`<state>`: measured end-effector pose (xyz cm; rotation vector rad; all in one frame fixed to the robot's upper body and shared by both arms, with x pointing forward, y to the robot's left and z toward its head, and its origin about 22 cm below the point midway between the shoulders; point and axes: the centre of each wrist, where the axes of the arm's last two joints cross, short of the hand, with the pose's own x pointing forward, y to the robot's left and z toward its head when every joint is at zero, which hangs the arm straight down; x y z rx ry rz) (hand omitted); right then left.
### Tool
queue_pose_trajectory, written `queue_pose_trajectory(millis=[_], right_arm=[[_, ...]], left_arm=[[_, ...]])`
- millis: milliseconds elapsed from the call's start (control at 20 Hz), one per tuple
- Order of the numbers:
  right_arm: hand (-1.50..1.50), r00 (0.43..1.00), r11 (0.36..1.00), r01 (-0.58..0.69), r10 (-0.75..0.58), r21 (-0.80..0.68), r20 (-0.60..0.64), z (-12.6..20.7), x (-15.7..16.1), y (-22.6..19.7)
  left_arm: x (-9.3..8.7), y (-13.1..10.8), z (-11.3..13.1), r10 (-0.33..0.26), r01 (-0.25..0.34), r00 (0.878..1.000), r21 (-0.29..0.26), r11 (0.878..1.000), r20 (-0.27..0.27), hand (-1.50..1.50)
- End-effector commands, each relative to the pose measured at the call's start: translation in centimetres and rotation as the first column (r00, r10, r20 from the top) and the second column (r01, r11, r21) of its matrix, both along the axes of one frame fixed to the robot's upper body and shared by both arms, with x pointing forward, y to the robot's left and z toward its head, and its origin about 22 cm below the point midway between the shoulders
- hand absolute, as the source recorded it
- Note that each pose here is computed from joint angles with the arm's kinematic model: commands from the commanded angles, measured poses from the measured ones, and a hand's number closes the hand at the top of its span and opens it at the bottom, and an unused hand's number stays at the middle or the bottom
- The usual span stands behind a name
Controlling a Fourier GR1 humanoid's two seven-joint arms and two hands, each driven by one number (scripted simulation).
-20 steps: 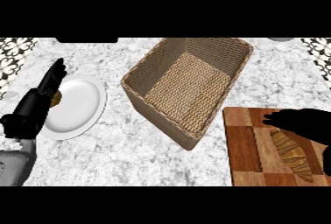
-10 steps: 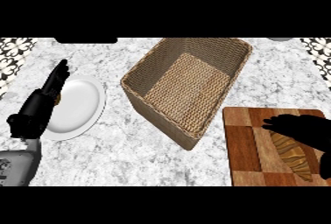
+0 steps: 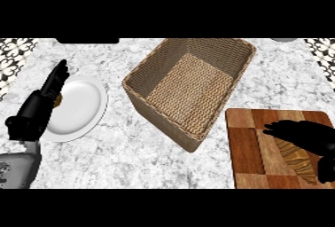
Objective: Pick the croissant from the cutting board and place it in the basket
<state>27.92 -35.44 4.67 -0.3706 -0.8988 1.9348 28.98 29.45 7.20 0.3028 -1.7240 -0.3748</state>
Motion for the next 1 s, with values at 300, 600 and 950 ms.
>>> queue_pose_trajectory(millis=[300,600,950], right_arm=[[-1.50,1.000,0.999,0.028,-0.028,-0.018,-0.009,-2.1,-0.2,-1.0],[-1.50,0.999,0.999,0.021,-0.022,-0.030,-0.034,-4.0,-0.1,0.0],[1.50,1.000,1.000,-0.014,0.014,-0.001,-0.010,-6.3,1.2,0.7]], left_arm=[[-0.7,-0.3,-0.4,0.002,-0.003,1.000,-0.016,1.000,-0.003,0.00],[0.4,-1.7,-0.2,0.001,-0.001,1.000,0.003,1.000,0.010,0.00],[0.5,0.0,0.8,0.002,-0.002,1.000,0.007,1.000,-0.009,0.00]])
